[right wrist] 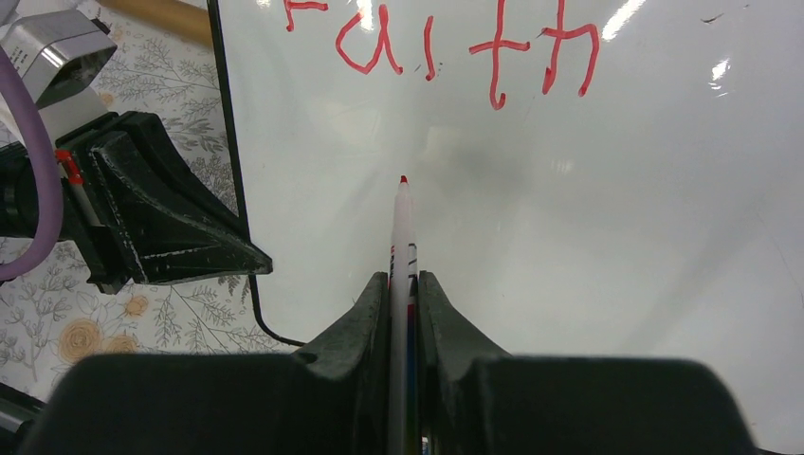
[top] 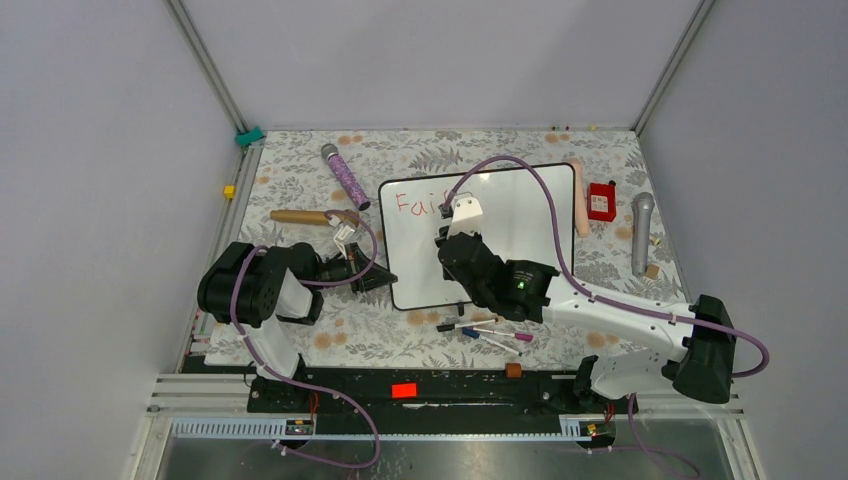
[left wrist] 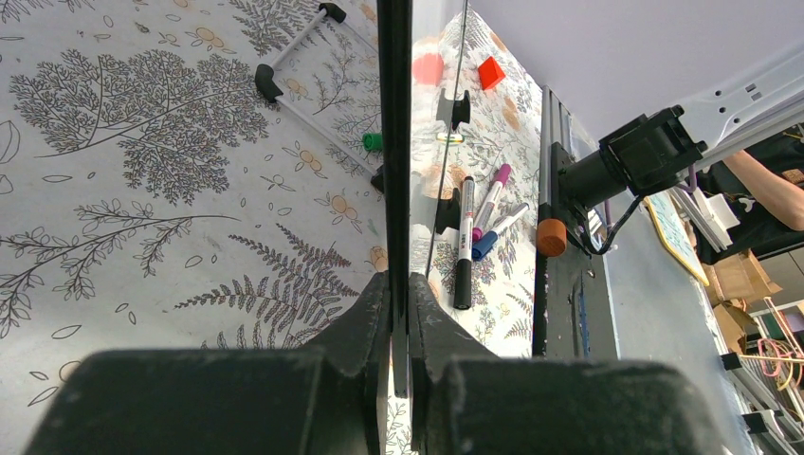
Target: Write a sentence on the whiteboard
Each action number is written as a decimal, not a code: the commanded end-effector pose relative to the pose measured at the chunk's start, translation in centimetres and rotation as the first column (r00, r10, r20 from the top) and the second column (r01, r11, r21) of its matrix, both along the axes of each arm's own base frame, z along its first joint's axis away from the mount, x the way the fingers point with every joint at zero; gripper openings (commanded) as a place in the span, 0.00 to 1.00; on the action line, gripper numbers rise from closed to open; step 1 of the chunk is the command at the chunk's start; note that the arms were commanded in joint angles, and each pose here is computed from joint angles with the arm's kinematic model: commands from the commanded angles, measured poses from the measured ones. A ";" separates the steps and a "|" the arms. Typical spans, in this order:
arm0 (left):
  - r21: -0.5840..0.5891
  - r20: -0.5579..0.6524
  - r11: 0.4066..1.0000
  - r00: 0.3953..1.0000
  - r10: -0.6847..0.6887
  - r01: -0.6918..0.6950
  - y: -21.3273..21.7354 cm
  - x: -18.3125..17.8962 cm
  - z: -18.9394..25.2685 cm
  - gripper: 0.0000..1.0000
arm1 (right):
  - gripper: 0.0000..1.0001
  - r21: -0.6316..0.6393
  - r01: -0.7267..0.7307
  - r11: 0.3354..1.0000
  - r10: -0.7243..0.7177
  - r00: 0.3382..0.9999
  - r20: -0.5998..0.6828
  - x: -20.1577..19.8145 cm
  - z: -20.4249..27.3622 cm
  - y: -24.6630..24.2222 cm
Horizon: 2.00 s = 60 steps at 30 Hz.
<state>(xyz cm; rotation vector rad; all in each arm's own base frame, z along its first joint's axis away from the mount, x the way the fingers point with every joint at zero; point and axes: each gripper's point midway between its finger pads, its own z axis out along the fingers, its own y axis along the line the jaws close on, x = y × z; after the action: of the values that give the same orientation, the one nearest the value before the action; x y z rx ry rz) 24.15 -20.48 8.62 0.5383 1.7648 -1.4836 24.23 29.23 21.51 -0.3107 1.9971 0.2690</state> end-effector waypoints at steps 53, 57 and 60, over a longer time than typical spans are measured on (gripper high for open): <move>-0.015 0.073 0.999 0.997 -0.040 0.041 -0.4 0.4 0.9 0.00 | 0.00 -0.077 0.101 0.992 -0.104 0.994 -0.028 2.8 1.2 1.0; -0.015 0.074 0.999 0.996 -0.040 0.041 -0.4 0.4 1.0 0.00 | 0.00 -0.074 0.111 0.991 -0.113 0.993 -0.033 3.1 1.1 0.7; -0.015 0.073 0.999 0.997 -0.040 0.042 -0.4 0.4 0.9 0.00 | 0.00 -0.076 0.116 0.990 -0.118 0.993 -0.030 3.4 1.2 0.6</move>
<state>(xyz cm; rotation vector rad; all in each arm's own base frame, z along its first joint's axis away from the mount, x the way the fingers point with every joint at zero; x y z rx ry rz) 24.26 -20.59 8.49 0.5296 1.7741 -1.5050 26.73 29.57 21.03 -0.2939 2.0785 0.1064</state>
